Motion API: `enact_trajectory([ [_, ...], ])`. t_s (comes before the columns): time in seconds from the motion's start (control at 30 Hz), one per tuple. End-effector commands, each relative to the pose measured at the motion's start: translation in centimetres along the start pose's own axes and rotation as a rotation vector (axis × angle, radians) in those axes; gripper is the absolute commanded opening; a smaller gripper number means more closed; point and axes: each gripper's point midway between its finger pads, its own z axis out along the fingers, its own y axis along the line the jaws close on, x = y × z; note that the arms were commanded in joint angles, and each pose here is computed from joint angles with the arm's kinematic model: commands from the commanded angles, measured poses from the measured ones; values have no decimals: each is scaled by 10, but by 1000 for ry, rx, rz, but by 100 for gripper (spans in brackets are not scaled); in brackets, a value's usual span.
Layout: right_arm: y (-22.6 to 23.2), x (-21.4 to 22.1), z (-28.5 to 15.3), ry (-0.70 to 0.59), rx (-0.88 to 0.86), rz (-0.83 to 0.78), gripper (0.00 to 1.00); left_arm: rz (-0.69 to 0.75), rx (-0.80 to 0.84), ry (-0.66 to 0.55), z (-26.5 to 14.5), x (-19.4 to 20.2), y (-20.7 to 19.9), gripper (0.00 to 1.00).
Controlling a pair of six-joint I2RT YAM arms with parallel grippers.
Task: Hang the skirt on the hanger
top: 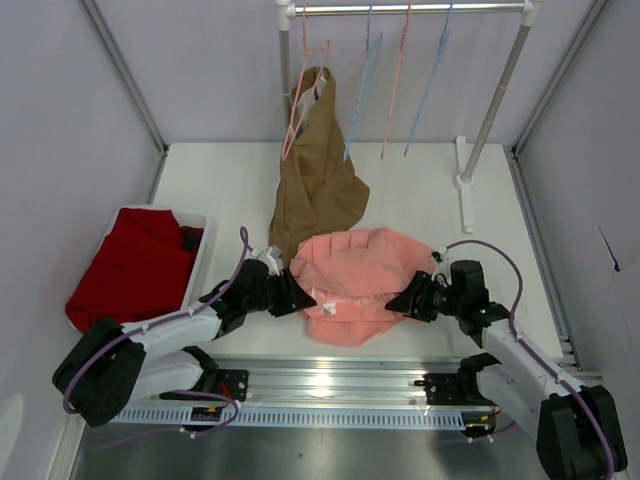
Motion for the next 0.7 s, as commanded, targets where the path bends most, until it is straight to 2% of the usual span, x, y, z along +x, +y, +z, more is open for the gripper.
enact_trajectory([
  [0.0, -15, -2, -12, -16, 161, -38, 51, 84, -40, -7, -7, -7, -3, 46],
  [0.37, -2, -16, -30, -56, 324, -77, 70, 188, -80, 50, -32, -2, -13, 59],
  [0.5, -2, -17, -32, -74, 374, -75, 73, 236, -57, 78, -42, 0, -22, 64],
  [0.67, 10, -32, -42, -136, 403, -97, 76, 297, -14, 115, -53, 4, -34, 65],
])
